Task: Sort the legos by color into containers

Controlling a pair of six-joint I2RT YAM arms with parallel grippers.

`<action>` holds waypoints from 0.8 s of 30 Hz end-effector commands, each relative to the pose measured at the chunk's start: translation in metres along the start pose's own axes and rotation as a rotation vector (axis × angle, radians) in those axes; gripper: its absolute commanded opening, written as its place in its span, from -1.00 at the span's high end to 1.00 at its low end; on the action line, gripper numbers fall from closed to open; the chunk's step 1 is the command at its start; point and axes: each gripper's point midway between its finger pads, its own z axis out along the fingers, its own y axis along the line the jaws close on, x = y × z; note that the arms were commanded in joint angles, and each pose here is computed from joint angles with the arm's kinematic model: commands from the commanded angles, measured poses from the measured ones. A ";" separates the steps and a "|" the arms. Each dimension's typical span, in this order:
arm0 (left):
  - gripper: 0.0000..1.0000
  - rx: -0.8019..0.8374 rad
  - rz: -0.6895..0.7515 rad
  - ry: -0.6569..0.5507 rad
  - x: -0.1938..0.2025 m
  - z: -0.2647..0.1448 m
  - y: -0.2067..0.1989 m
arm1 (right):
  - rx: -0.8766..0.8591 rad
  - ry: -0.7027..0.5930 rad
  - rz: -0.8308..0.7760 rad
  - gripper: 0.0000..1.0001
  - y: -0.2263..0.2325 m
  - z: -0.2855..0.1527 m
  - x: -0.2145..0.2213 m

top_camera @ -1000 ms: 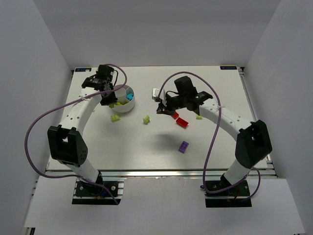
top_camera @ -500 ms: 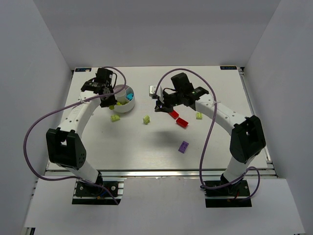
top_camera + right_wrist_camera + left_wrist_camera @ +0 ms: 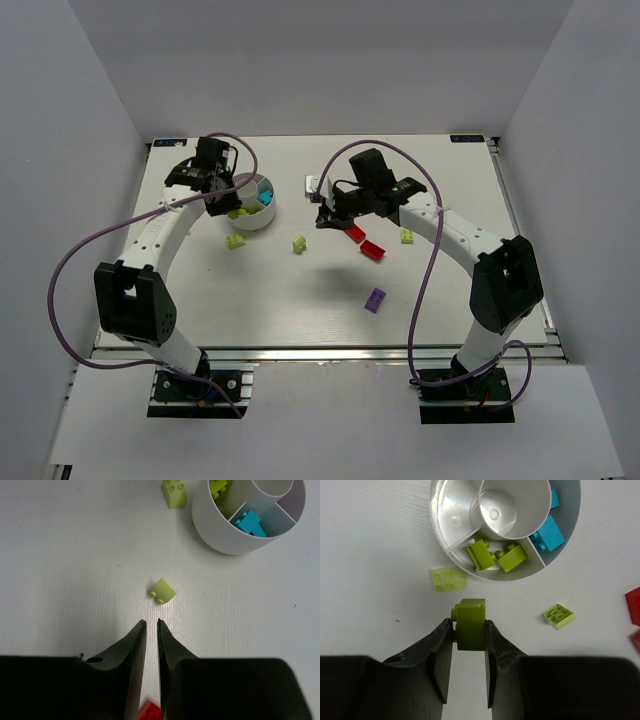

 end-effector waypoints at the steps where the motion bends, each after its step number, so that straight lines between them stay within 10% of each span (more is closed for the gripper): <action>1: 1.00 0.072 -0.063 -0.056 -0.017 -0.011 -0.012 | 0.033 -0.072 -0.074 0.59 -0.008 -0.010 -0.027; 24: 1.00 0.324 -0.695 -0.033 -0.037 0.004 -0.024 | 0.167 -0.258 -0.038 0.53 -0.006 -0.041 -0.040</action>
